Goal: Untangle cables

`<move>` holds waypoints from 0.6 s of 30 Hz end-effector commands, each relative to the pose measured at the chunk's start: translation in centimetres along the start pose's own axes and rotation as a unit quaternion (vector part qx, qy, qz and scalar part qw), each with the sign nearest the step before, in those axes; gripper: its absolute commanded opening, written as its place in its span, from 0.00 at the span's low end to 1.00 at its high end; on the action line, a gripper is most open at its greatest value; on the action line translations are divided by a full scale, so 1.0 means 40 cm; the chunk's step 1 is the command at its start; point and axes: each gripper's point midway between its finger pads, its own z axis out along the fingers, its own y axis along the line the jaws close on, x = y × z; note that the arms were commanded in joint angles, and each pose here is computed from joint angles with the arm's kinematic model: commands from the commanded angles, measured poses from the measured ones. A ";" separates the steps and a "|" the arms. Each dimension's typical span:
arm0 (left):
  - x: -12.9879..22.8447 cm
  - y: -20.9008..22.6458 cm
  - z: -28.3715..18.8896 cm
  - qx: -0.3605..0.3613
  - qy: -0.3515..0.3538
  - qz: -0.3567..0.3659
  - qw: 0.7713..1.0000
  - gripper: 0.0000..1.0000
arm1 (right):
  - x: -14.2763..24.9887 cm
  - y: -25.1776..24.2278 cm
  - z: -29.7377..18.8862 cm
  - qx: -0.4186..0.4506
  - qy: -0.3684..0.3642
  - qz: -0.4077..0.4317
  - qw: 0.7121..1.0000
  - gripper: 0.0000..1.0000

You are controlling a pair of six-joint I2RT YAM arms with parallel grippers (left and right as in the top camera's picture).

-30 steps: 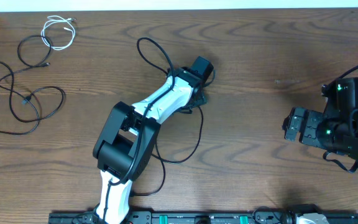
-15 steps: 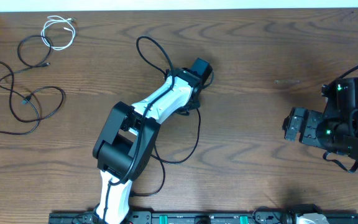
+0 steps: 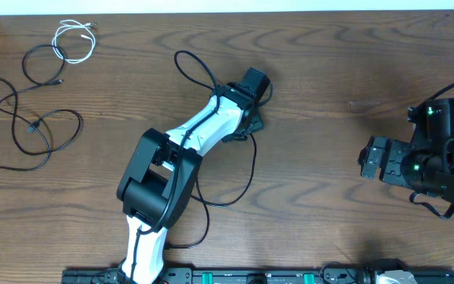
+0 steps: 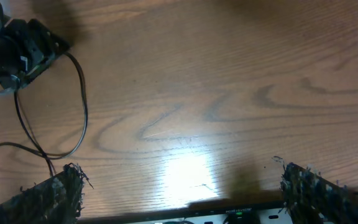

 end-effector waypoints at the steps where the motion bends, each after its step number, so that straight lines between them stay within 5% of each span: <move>1: -0.017 0.035 0.009 -0.033 -0.018 -0.008 0.999 0.61 | -0.003 -0.004 -0.003 0.003 -0.003 0.006 1.000 0.99; 18: 0.052 0.112 0.113 -0.103 0.035 0.001 0.994 0.59 | -0.003 -0.004 -0.003 0.003 -0.003 0.006 1.000 0.99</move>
